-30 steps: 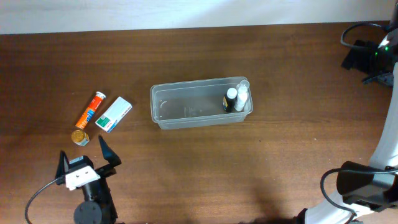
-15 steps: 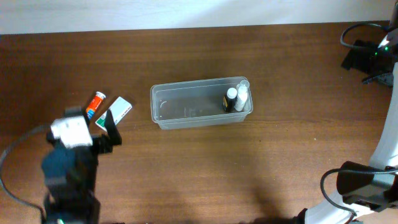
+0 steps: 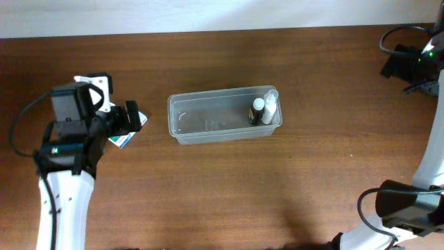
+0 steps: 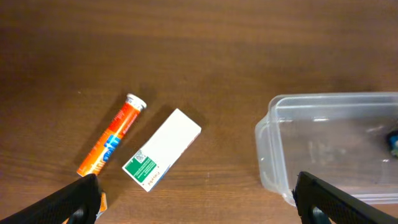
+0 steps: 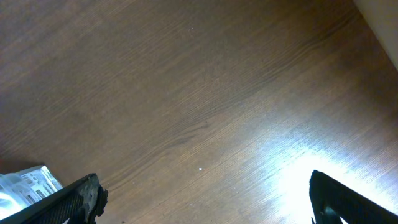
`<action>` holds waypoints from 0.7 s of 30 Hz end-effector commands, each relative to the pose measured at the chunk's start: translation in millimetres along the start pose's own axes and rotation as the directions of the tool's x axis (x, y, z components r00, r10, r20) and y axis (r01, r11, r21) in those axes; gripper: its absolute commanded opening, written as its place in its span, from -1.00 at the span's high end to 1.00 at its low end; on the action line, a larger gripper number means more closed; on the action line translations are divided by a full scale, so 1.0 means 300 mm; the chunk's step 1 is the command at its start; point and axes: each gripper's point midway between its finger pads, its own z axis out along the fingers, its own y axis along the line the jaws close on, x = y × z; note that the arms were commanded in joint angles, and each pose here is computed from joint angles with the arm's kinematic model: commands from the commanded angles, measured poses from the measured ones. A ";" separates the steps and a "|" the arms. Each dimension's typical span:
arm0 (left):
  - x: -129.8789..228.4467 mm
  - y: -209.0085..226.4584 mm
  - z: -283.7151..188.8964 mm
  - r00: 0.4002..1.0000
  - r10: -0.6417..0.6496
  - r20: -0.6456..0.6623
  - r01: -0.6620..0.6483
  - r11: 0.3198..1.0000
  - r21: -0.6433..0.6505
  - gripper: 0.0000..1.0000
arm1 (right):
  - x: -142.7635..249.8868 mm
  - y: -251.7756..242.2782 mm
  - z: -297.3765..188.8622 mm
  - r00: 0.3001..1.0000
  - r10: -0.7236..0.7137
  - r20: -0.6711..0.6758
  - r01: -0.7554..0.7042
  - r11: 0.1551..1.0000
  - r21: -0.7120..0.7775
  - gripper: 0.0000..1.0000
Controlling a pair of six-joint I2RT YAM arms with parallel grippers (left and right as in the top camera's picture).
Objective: Pack container
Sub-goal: 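Move the left gripper over the orange tube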
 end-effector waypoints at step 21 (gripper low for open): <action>0.215 0.072 0.533 0.936 0.203 -0.289 -0.200 0.979 0.038 -0.99 | -0.007 -0.012 -0.011 1.000 0.015 0.013 -0.015 1.000 0.008 -0.97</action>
